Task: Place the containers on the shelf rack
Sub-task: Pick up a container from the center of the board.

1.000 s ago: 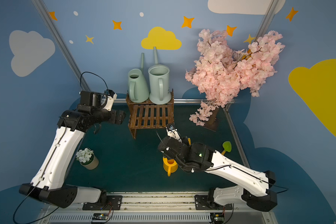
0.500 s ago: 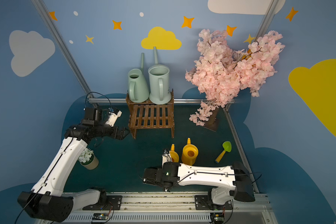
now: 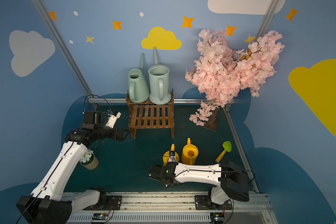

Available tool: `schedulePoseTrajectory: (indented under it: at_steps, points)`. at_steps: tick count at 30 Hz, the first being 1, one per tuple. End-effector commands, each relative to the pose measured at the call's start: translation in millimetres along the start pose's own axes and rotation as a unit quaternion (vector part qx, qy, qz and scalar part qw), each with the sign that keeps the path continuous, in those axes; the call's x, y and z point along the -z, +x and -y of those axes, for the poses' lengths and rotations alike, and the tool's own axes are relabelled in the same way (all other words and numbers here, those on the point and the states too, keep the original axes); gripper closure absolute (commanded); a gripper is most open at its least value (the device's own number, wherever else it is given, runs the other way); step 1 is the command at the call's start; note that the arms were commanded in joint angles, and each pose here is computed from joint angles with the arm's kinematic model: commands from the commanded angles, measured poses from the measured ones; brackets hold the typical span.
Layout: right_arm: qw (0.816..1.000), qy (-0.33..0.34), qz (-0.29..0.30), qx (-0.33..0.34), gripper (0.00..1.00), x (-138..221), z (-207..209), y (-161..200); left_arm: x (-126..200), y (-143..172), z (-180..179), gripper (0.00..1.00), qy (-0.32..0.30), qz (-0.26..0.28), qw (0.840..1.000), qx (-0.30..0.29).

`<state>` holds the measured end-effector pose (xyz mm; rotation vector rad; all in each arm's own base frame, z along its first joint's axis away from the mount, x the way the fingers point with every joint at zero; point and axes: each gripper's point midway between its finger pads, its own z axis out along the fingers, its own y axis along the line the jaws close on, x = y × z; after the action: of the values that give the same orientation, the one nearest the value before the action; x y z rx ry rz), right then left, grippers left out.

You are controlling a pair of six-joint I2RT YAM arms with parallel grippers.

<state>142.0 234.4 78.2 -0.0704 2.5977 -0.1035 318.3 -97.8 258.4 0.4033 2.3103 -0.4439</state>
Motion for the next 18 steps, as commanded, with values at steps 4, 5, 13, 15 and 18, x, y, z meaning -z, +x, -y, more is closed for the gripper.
schedulePoseTrajectory:
  at_steps: [4,5,13,15,18]
  points:
    - [0.999,-0.005,-0.003,0.047,0.34,-11.4,-21.1,-3.9,-2.7,-1.6,-10.1,0.0,-0.02,0.006,1.0,0.008]
    - [0.999,-0.005,-0.006,0.05,0.43,-11.9,-22.2,-3.9,-2.8,-1.5,-11.1,0.0,-0.022,0.006,1.0,0.008]
    - [0.996,-0.024,-0.025,0.076,0.73,-2.1,-19.8,-5.0,-6.9,-0.7,-14.7,0.0,-0.023,-0.002,1.0,0.011]
    - [0.996,-0.028,-0.028,0.085,0.79,3.2,-17.1,-4.4,-8.7,0.3,-15.5,0.0,-0.023,-0.006,1.0,0.012]
    - [0.995,-0.034,-0.026,0.09,0.86,15.2,-13.1,-6.5,-11.1,2.0,-17.0,0.0,-0.023,-0.01,1.0,0.014]
